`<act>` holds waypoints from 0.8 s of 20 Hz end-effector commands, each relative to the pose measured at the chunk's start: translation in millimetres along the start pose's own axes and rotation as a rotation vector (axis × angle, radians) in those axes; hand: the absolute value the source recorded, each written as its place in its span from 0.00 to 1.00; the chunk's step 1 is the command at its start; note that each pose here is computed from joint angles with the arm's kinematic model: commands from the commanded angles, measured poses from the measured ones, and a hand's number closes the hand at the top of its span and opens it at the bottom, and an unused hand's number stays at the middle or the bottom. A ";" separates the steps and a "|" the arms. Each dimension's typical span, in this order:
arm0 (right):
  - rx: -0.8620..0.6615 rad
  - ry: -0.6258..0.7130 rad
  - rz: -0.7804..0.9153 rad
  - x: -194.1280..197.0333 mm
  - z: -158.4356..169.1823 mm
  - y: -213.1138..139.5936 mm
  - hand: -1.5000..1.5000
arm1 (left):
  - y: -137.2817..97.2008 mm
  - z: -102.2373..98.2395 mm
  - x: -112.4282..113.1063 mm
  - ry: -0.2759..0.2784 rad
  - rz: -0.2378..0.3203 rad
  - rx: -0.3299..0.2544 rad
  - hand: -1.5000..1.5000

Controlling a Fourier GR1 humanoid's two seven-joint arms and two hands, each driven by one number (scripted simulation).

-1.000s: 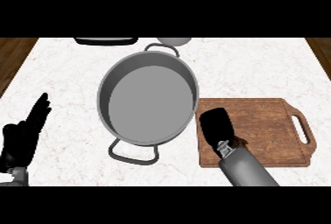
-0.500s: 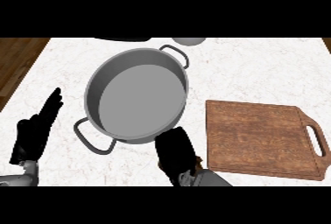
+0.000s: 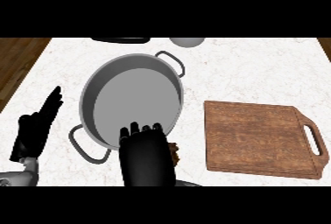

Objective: Pick the sweet potato from the cutting board and place it in the pot

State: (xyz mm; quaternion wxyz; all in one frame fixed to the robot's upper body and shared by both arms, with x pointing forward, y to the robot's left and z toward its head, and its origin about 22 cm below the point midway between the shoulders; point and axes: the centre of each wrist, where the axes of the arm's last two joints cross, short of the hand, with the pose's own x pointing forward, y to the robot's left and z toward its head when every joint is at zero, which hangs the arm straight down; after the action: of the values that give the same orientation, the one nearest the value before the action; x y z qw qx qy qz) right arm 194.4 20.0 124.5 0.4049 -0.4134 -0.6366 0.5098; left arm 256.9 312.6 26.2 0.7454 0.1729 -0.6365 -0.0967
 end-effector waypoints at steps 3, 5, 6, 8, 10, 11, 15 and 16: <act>-0.159 0.116 -0.184 16.3 -7.5 -37.3 1.00 | -3.1 0.5 -4.0 -0.003 0.002 -0.019 0.50; -0.175 0.131 -0.204 19.9 -16.7 -37.5 1.00 | 3.0 -2.1 -4.4 -0.012 -0.003 0.005 0.50; -0.195 0.134 -0.229 19.7 -25.8 -49.6 1.00 | 3.7 -1.9 1.9 -0.015 -0.009 -0.003 0.50; -0.215 0.131 -0.269 24.0 -27.3 -56.2 1.00 | 2.4 3.2 -5.2 -0.005 -0.001 0.001 0.50; -0.250 0.123 -0.275 28.3 -40.7 -65.5 1.00 | 2.9 -2.7 1.3 -0.016 -0.004 0.008 0.50; -0.275 0.130 -0.284 26.0 -50.8 -61.0 1.00 | 0.0 -4.0 -11.0 -0.004 -0.013 0.021 0.50; -0.280 0.164 -0.306 27.6 -76.0 -72.5 1.00 | 7.2 0.4 -8.9 0.013 0.011 0.020 0.50; -0.274 0.141 -0.320 26.4 -82.9 -74.7 1.00 | -4.6 0.4 -11.9 -0.008 0.000 0.005 0.50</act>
State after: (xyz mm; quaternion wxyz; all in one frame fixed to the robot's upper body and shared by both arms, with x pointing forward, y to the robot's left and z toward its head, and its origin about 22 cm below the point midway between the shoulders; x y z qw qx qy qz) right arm 239.8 50.6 199.8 0.4096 -0.3996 -0.7278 0.3779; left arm 256.9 318.5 21.7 0.7440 0.1774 -0.6377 -0.0919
